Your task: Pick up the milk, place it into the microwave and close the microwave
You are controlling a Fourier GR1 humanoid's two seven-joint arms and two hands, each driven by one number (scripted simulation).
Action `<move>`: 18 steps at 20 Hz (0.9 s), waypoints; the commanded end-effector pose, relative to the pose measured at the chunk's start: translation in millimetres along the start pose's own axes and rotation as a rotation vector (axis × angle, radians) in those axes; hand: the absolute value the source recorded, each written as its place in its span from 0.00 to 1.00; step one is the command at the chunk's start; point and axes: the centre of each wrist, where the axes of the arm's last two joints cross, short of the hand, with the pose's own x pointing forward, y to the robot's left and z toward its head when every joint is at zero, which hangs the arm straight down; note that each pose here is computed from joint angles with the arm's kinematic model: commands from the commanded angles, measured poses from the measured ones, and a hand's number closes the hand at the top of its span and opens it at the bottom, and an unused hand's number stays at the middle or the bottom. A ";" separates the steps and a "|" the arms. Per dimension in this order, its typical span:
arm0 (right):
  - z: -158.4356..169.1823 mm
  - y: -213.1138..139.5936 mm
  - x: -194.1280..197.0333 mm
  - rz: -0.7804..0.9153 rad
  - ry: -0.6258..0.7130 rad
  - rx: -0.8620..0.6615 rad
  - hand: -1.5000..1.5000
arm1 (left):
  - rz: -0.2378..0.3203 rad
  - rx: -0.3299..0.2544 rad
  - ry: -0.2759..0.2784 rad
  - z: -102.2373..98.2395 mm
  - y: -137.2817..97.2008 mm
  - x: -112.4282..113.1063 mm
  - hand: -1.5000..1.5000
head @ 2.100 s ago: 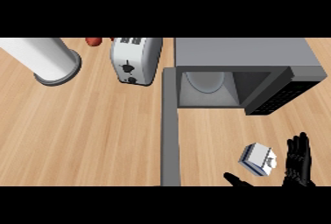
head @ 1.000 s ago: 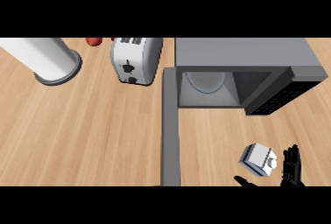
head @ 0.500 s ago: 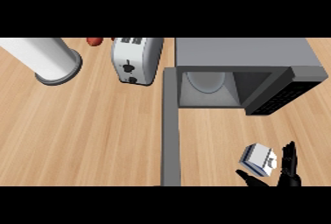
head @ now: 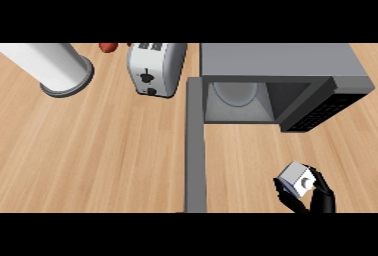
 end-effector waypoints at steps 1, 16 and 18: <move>-15.1 14.6 -2.4 0.052 -0.109 -0.011 1.00 | 0.001 -0.008 0.007 -0.9 -1.8 -3.5 0.00; -82.7 52.4 41.8 -0.256 -0.219 0.421 1.00 | 0.014 0.002 -0.008 2.7 3.9 -6.5 0.00; -83.0 59.6 44.8 -0.291 -0.232 0.427 1.00 | 0.006 0.003 -0.001 6.4 8.2 -1.2 0.00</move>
